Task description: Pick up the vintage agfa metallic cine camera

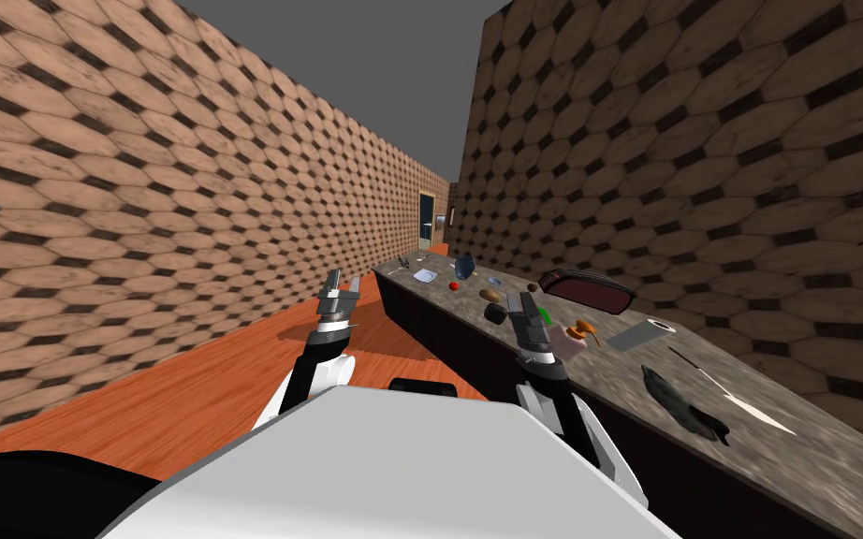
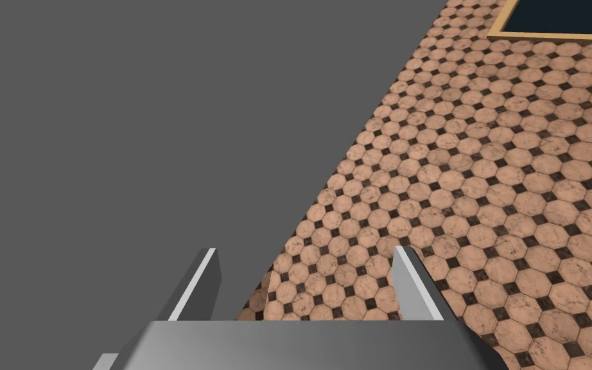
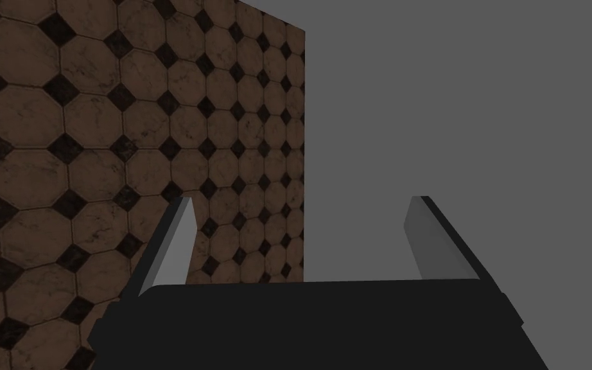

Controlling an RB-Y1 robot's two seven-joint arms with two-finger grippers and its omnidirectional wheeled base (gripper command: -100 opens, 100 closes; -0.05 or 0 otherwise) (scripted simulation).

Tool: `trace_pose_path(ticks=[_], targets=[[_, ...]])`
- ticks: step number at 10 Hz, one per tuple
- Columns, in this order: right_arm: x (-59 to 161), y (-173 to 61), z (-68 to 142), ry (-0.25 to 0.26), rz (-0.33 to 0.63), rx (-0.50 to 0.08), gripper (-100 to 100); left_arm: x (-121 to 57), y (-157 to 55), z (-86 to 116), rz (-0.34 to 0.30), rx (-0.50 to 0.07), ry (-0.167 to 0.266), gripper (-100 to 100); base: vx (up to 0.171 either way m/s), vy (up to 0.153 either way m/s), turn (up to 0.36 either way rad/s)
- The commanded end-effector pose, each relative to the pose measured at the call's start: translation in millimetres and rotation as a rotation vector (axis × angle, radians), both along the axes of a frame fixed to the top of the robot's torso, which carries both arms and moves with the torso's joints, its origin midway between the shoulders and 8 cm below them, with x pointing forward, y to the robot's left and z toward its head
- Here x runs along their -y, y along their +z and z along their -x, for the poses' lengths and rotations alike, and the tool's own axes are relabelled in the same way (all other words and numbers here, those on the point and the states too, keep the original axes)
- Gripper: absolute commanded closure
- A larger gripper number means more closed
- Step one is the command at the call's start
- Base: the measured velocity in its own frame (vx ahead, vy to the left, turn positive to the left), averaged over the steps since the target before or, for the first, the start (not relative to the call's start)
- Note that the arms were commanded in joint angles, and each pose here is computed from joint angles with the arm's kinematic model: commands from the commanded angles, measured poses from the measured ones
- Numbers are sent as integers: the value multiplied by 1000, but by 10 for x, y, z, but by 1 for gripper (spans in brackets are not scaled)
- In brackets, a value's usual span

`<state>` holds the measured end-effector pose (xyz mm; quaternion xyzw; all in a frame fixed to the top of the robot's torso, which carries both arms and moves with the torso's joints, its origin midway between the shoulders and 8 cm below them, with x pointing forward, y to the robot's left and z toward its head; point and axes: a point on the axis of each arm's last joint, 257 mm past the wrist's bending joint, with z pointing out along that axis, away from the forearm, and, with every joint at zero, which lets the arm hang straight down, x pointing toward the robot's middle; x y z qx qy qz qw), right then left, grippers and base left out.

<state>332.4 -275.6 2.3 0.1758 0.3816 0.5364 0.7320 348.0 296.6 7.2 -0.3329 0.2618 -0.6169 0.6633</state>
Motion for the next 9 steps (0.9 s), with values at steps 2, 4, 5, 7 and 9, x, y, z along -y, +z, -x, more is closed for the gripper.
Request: trace_pose_path(ticks=[2,4,5,7,9], targets=[[51,-91,1,12,55,-29,-100,0,0,0,0,0,0,0,-5,-12,85],[86,-155,-8,23,99,-51,-100,0,0,0,0,0,0,0,-5,-10,95],[59,-157,-12,37,125,-56,-100,0,0,0,0,0,0,0,-3,-8,65],[99,-221,-22,49,169,-79,-100,0,0,0,0,0,0,0,0,-8,101],[154,-283,-31,54,204,-101,-100,0,0,0,0,0,0,0,1,-4,60]])
